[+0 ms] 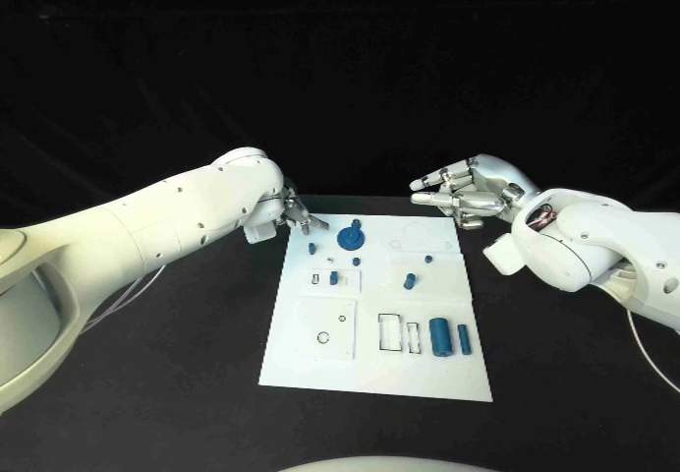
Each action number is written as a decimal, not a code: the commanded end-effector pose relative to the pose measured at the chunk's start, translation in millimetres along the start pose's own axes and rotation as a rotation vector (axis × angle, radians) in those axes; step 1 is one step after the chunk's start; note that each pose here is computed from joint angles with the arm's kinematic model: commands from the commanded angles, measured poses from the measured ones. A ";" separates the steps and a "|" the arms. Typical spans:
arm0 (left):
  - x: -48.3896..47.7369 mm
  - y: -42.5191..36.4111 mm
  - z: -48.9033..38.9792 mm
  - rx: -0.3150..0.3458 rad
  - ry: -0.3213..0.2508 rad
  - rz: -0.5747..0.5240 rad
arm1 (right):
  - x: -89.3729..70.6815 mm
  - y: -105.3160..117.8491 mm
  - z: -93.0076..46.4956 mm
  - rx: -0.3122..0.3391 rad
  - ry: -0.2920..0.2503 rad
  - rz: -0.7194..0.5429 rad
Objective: Assemble the parts on the task board
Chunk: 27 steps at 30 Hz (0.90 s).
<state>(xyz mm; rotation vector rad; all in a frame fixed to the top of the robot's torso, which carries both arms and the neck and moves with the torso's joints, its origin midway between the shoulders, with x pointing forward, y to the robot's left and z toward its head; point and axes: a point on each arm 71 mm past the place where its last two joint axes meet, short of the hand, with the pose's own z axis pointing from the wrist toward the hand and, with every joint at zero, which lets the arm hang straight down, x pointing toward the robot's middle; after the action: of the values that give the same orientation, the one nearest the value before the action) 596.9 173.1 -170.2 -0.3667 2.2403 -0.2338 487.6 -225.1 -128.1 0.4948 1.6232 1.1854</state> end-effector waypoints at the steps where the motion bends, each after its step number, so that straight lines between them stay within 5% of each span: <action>1: 3.7 -3.0 3.0 0.046 0.022 0.034 | 2.6 0.8 0.5 -0.017 0.022 -0.004; 27: 10.2 2.3 6.5 0.016 0.064 0.072 | 4.0 -0.5 0.7 -0.017 0.031 -0.001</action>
<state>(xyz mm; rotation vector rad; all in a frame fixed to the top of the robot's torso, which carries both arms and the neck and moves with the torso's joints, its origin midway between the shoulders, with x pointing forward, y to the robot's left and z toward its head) 596.0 173.0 -181.5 -0.2963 2.2891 -0.2317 487.6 -223.9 -130.3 0.4878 1.6316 1.1964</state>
